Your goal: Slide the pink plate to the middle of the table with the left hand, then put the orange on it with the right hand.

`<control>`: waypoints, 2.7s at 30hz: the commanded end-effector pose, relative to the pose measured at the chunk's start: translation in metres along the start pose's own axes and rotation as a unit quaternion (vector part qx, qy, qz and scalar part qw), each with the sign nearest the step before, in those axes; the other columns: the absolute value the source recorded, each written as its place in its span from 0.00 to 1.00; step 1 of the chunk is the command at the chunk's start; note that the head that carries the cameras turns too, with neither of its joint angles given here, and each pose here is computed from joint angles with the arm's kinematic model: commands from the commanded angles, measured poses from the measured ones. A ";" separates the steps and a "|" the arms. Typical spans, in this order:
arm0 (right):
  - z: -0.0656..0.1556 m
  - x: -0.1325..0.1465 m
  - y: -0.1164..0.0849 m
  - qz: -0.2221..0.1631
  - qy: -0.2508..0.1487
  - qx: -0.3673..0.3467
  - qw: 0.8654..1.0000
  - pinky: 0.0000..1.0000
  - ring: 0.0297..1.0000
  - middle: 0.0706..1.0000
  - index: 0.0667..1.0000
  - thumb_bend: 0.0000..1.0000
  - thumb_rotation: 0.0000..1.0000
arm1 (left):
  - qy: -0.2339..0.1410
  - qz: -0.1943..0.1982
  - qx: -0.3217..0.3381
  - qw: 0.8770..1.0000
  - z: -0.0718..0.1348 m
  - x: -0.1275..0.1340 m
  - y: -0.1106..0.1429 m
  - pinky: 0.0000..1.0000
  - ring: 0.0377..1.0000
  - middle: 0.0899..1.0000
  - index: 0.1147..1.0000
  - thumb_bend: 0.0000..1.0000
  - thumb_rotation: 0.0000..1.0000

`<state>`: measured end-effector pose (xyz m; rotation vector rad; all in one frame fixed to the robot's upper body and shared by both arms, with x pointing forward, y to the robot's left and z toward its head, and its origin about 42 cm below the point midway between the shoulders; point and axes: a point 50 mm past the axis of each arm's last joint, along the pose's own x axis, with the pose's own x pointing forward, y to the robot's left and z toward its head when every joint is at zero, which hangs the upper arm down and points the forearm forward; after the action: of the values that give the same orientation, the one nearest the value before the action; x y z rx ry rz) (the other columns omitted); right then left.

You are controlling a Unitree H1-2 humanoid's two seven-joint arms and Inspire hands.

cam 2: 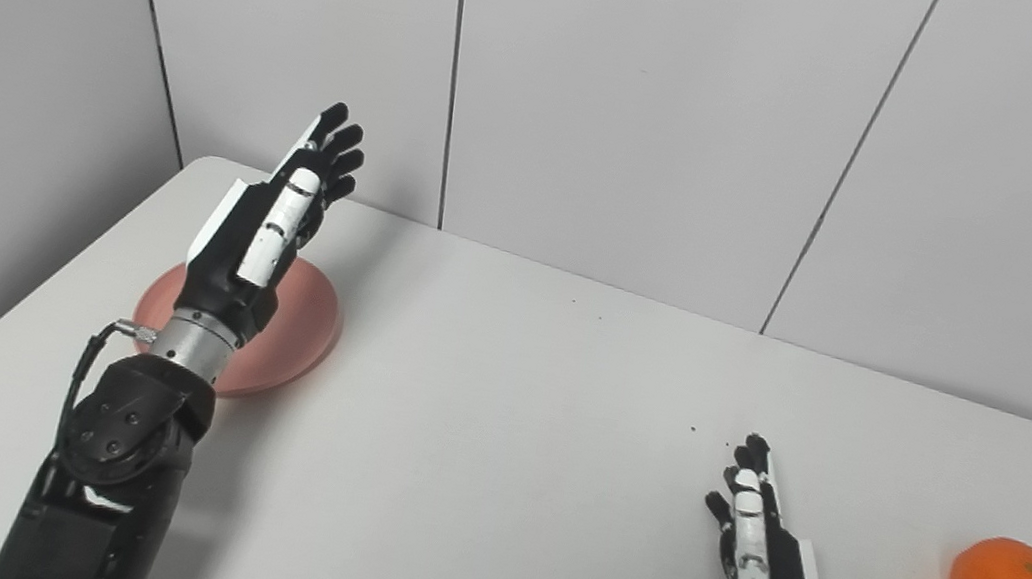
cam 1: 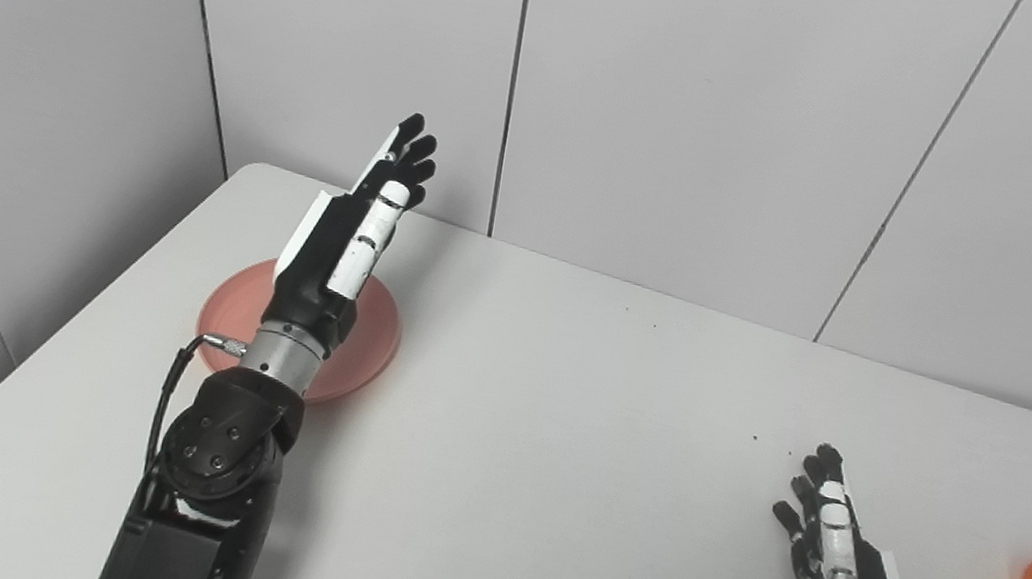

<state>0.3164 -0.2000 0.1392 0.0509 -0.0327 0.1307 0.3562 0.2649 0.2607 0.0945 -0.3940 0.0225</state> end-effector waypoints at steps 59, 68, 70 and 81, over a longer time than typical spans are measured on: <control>0.002 -0.002 -0.009 -0.006 0.003 0.005 1.000 1.00 1.00 1.00 1.00 0.17 1.00 | 0.045 0.125 0.000 0.991 -0.022 -0.012 0.145 0.98 0.98 0.98 0.96 0.30 1.00; 0.002 -0.003 -0.010 -0.008 0.004 0.007 1.000 1.00 1.00 1.00 1.00 0.17 1.00 | 0.061 0.127 -0.006 0.990 -0.035 -0.018 0.149 0.98 0.98 0.98 0.98 0.29 1.00; 0.002 -0.003 -0.011 -0.008 0.004 0.009 1.000 1.00 1.00 1.00 1.00 0.17 1.00 | 0.066 0.130 -0.008 0.989 -0.038 -0.019 0.149 0.98 0.98 0.98 0.98 0.29 1.00; 0.004 -0.004 -0.010 -0.007 0.003 0.007 1.000 1.00 1.00 1.00 1.00 0.16 1.00 | 0.089 0.144 -0.014 0.985 -0.055 -0.026 0.153 0.98 0.98 0.98 0.97 0.30 1.00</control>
<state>0.3160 -0.2057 0.1396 0.0728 -0.0287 0.1253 0.3456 0.4158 0.1989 -0.0168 -0.1606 0.3016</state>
